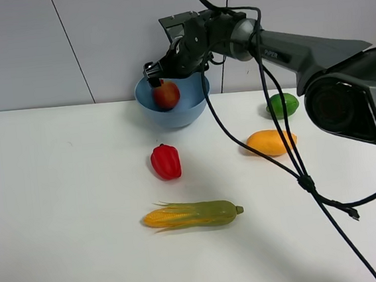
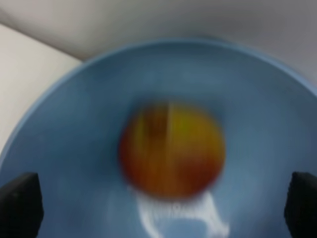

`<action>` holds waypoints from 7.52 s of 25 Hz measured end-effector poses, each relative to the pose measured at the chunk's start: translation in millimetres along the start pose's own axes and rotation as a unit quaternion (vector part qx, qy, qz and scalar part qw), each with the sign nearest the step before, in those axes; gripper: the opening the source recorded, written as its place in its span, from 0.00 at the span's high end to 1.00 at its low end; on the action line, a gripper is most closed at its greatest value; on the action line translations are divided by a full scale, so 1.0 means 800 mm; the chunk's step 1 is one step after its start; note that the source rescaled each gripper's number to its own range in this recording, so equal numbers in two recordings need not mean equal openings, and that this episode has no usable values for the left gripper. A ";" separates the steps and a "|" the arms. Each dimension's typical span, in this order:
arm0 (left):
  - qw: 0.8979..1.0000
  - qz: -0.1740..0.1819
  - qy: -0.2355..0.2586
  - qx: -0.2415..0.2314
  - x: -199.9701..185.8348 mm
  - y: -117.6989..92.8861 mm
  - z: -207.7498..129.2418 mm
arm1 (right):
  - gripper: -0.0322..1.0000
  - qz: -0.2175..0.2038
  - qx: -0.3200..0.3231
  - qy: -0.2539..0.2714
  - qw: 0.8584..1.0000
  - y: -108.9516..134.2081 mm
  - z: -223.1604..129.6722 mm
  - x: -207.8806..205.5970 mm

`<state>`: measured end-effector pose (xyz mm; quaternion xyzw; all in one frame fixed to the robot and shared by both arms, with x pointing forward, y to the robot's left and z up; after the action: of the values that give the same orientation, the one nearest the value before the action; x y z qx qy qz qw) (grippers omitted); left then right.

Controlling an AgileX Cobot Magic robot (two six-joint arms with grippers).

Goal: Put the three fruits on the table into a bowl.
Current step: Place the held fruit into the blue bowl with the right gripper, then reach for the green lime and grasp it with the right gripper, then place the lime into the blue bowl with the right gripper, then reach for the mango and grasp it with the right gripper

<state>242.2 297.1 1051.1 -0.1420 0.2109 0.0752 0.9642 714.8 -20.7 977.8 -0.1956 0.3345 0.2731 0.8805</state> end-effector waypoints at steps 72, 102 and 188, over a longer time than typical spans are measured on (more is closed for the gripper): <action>1.000 0.000 0.000 0.000 0.000 0.000 0.000 | 0.00 -0.191 0.618 0.105 0.755 -0.238 -0.210 -0.132; 1.000 0.000 0.000 0.000 0.000 0.000 0.000 | 0.82 -0.165 0.623 0.085 0.760 -0.248 -0.237 -0.040; 1.000 0.000 0.000 0.000 0.000 0.000 0.000 | 0.01 0.154 -0.420 0.314 0.837 -0.065 -0.200 -0.143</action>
<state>242.1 297.1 1051.1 -0.1420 0.2113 0.0756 0.9641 597.4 -185.6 954.0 -0.5678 0.4719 0.4438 0.5079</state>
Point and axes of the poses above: a point on each arm's last joint axis where the gripper is mounted, x pointing out along that axis toward the gripper, y along the wrist's bending axis when the last joint is at zero, z = x × y, the point moved 1 cm from there along x, pointing out along that axis toward the gripper, and after that the axes turned 15 degrees about -x, right-handed, at the moved point
